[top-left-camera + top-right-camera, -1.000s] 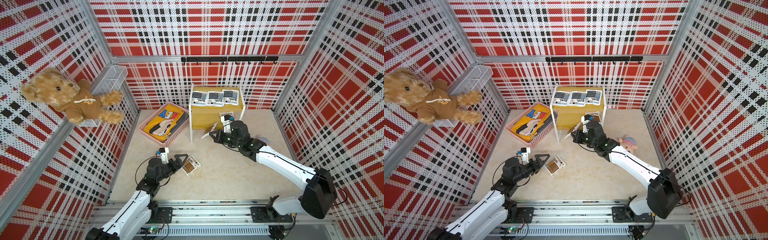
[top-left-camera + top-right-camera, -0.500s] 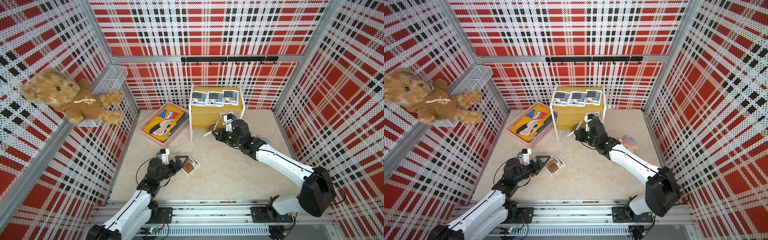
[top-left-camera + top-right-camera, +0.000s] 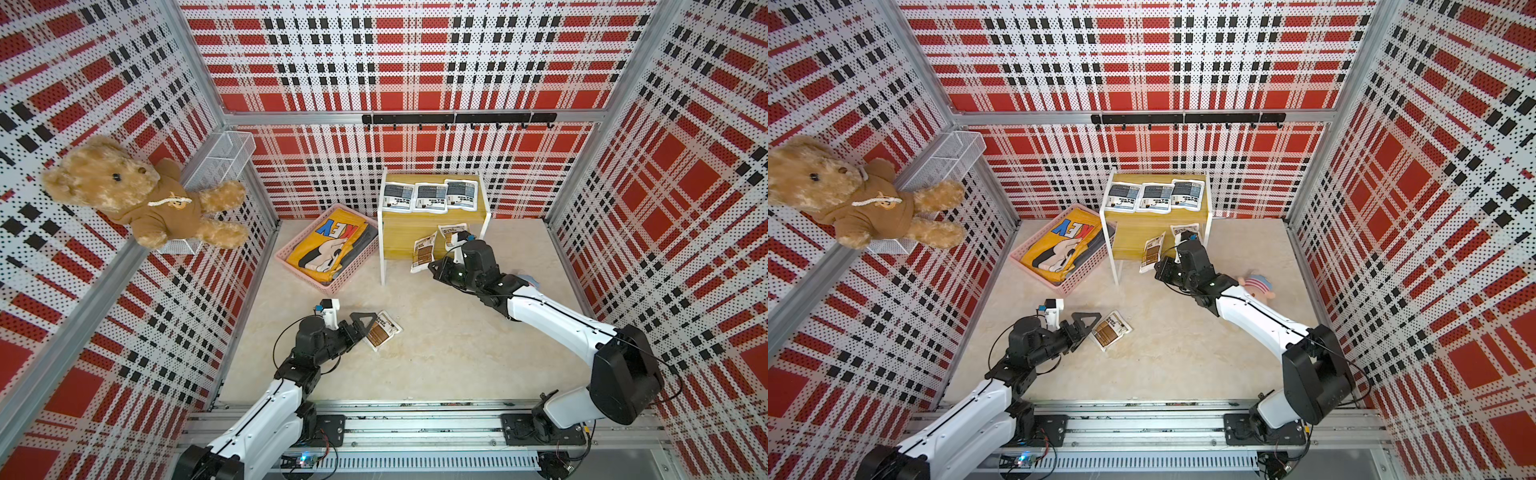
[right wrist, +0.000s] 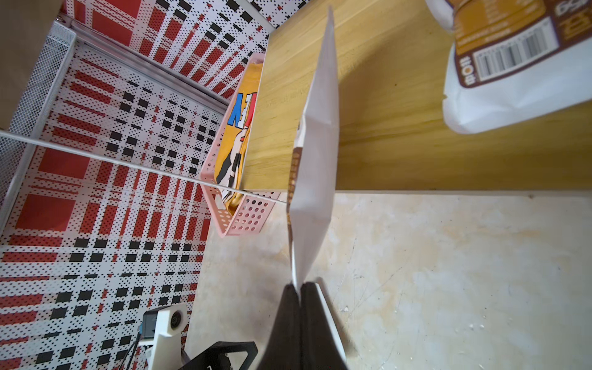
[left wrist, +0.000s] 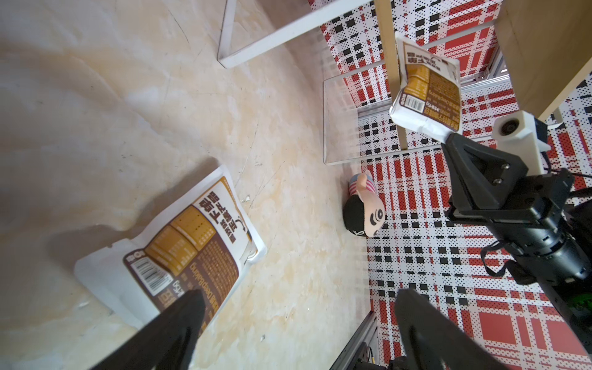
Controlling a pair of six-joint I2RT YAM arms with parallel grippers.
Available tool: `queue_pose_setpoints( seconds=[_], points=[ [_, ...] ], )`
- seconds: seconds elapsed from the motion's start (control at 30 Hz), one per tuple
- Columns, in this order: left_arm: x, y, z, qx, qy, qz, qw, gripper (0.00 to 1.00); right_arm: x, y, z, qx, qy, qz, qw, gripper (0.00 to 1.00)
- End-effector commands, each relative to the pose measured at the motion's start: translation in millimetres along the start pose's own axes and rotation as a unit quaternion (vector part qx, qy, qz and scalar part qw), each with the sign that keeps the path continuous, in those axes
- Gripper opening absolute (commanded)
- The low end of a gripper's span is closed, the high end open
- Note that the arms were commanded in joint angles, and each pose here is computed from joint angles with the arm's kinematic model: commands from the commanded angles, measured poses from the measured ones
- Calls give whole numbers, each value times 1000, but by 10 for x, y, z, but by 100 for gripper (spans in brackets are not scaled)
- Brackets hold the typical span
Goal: Place the bagged coffee beans on the shelf by color
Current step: Place the bagged coffee beans on the shelf.
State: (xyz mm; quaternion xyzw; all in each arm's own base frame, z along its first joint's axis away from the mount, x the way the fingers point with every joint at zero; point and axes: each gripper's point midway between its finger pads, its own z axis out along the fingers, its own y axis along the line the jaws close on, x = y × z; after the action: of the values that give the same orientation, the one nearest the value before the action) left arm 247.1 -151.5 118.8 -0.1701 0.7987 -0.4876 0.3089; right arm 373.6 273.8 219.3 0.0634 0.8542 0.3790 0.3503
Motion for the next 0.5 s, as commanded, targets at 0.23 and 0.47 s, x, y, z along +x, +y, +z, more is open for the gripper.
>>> queue_pose_setpoints(
  seconds=[0.23,0.47],
  points=[
    [-1,-24,4,11,1,13,1000,99,55,-218,70,25,7,9,1000,0],
    [21,-25,10,13,7,13,1000,99,-424,76,44,-42,-102,59,992,0]
  ],
)
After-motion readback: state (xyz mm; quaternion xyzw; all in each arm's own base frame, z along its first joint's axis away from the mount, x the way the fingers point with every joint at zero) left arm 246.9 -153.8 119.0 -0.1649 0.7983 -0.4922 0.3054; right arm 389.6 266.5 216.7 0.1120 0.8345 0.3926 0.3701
